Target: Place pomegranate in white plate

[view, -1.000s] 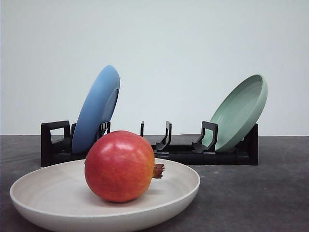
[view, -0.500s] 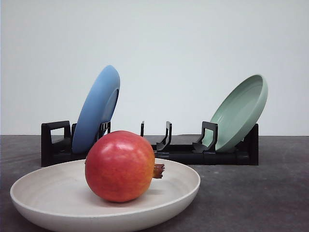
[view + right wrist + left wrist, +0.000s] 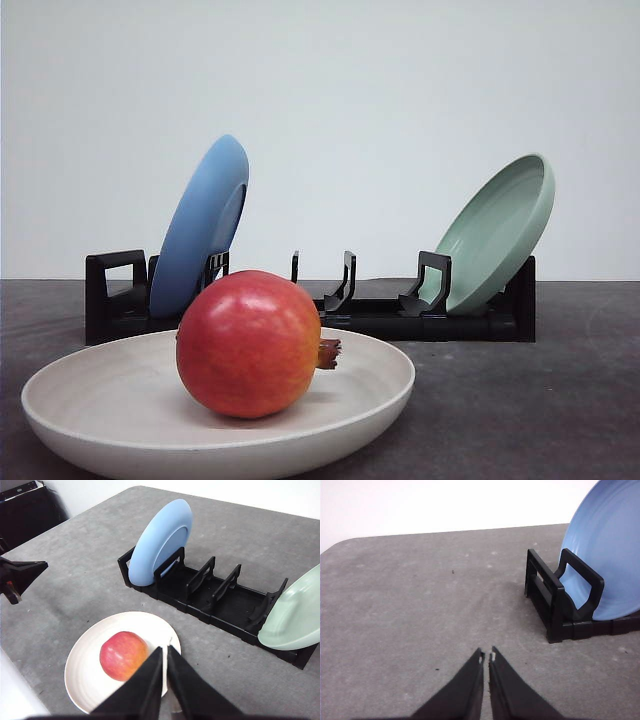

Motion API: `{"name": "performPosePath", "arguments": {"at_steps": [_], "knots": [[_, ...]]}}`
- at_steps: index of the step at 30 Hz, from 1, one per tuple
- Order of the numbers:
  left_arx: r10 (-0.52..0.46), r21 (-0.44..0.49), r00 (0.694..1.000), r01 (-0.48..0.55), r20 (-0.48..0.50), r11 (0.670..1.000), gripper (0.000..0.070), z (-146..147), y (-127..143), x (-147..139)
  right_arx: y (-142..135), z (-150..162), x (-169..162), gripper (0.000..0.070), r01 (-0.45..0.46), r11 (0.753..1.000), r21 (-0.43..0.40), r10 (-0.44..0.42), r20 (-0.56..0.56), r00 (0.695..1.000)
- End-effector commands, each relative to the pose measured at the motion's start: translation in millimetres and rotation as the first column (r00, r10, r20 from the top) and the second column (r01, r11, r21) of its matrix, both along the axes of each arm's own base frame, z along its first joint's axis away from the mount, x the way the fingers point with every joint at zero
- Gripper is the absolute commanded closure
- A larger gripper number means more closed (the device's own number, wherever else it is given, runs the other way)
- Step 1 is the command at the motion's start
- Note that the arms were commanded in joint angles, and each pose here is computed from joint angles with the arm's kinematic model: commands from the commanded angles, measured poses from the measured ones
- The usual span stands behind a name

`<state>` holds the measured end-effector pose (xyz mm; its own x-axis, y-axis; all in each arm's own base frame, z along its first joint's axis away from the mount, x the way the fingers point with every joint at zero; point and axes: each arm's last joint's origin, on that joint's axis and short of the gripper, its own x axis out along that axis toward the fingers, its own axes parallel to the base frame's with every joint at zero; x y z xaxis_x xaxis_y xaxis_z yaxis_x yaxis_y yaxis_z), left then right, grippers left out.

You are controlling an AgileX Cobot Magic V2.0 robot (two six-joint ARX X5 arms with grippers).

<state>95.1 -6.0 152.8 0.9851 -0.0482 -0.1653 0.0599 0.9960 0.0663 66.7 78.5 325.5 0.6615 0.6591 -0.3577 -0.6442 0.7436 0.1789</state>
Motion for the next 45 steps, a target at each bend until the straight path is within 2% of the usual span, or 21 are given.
{"name": "performPosePath", "arguments": {"at_steps": [1, 6, 9, 11, 14, 18, 23, 33, 39, 45], "knots": [[-0.001, 0.014, 1.0, 0.001, -0.011, 1.0, 0.07, -3.6, 0.1, 0.4, -2.2, 1.8, -1.6, 0.0694, 0.003, 1.0, 0.018, -0.003, 0.023, 1.0], [-0.001, 0.014, 1.0, 0.001, -0.011, 1.0, 0.07, -3.6, 0.1, 0.4, -12.4, -12.9, 5.9, 0.0694, 0.05, 0.995, 0.083, -0.053, 0.033, 0.998], [-0.001, 0.014, 1.0, 0.001, -0.011, 1.0, 0.07, -3.6, 0.1, 0.4, -23.2, -32.8, 13.7, 0.0694, 0.167, 0.978, 0.125, -0.179, 0.088, 0.98], [-0.001, 0.014, 1.0, 0.001, -0.011, 1.0, 0.07, -3.6, 0.1, 0.4, -32.2, -49.8, 18.3, 0.0694, 0.284, 0.952, 0.118, -0.3, 0.156, 0.941], [-0.001, 0.014, 1.0, 0.001, -0.011, 1.0, 0.07, -3.6, 0.1, 0.4, -44.4, -76.5, 23.2, 0.0694, 0.443, 0.89, 0.105, -0.455, 0.233, 0.86], [-0.001, 0.014, 1.0, 0.001, -0.011, 1.0, 0.07, -3.6, 0.1, 0.4, -57.6, -107.4, 24.7, 0.0694, 0.585, 0.808, 0.066, -0.577, 0.282, 0.766], [-0.001, 0.014, 1.0, 0.001, -0.011, 1.0, 0.07, -3.6, 0.1, 0.4, -66.2, -135.5, 24.7, 0.0694, 0.652, 0.758, 0.017, -0.626, 0.303, 0.719], [-0.001, 0.014, 1.0, 0.001, -0.011, 1.0, 0.07, -3.6, 0.1, 0.4, -76.1, -175.7, 29.9, 0.0694, 0.732, 0.681, -0.021, -0.699, 0.278, 0.658], [-0.001, 0.014, 1.0, 0.001, -0.011, 1.0, 0.07, -3.6, 0.1, 0.4, -78.4, -174.5, 29.0, 0.0694, 0.745, 0.667, -0.027, -0.704, 0.305, 0.641], [-0.001, 0.014, 1.0, 0.001, -0.011, 1.0, 0.07, -3.6, 0.1, 0.4, -78.2, -174.5, 29.1, 0.0694, 0.738, 0.674, -0.041, -0.692, 0.316, 0.65]]}}
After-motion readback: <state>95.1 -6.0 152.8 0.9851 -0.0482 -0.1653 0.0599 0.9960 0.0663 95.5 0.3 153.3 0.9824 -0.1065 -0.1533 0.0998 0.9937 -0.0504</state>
